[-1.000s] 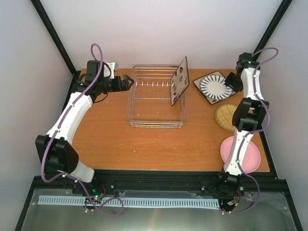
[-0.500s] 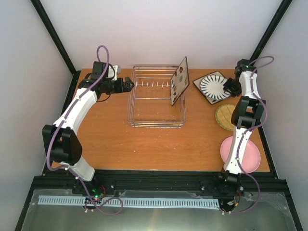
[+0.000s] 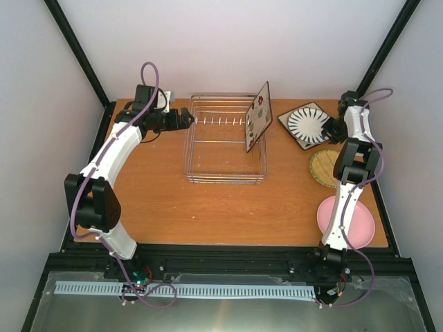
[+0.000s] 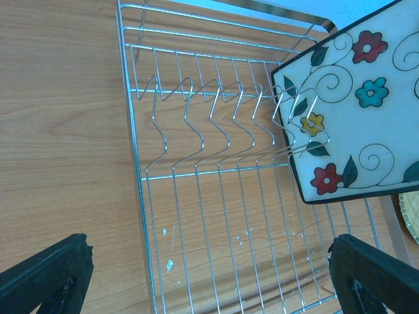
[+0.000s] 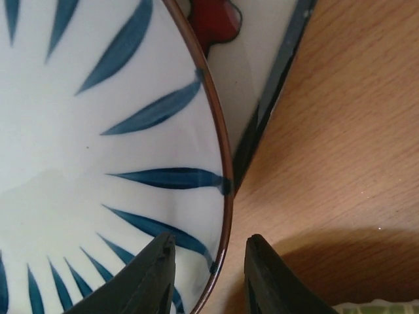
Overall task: Load the plates into the dish rack
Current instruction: Pick up the plate at the center of the board.
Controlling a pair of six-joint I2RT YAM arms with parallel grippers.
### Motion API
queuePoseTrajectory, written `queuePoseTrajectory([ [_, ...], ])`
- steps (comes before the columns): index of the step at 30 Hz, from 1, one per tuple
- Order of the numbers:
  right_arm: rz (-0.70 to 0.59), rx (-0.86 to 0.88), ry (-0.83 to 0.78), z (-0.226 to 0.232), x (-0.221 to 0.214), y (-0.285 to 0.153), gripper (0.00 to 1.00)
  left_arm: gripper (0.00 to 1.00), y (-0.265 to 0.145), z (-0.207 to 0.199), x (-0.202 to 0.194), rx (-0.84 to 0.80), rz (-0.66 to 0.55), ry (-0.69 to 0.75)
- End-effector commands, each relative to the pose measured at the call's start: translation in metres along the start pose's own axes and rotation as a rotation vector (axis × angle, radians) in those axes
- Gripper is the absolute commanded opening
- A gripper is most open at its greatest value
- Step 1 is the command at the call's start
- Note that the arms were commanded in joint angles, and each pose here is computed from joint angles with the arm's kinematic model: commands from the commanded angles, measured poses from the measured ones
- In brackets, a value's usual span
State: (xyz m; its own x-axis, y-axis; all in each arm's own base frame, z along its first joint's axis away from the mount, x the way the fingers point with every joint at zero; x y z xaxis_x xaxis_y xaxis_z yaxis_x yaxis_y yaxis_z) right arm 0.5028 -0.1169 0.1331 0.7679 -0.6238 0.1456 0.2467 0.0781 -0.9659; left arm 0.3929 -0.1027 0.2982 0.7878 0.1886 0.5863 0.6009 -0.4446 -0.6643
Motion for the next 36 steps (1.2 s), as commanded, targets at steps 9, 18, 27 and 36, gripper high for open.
queuePoseTrajectory([
  [9,0.039,0.014,0.070,-0.008,-0.004,0.022,0.13,1.00,-0.001,0.000,0.010,0.025,-0.015,-0.001],
  [18,0.018,0.016,0.061,-0.009,-0.005,0.010,0.03,1.00,-0.001,-0.001,0.012,0.021,-0.018,-0.001],
  [27,0.025,0.064,0.003,-0.008,-0.022,-0.016,0.03,1.00,-0.002,-0.002,0.008,-0.004,-0.006,-0.001],
  [36,0.035,0.124,-0.060,-0.008,-0.047,-0.042,0.03,1.00,-0.004,0.000,-0.007,-0.033,0.006,-0.014],
])
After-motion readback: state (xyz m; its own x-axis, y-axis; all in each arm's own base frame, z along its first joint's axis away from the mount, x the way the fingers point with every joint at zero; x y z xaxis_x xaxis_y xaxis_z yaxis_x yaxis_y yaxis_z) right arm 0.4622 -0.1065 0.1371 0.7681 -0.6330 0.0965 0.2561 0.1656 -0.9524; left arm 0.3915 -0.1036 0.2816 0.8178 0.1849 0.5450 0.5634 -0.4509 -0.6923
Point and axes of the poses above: each gripper's point midway between its finger pads, its own y axis out along the fingers, its own z axis along the line the jaws close on, x = y × z, the point moved 9 cm from there along -y, back along the fingers, and after that the axes turned 4 degrees about -y, right-handed, at the moved point
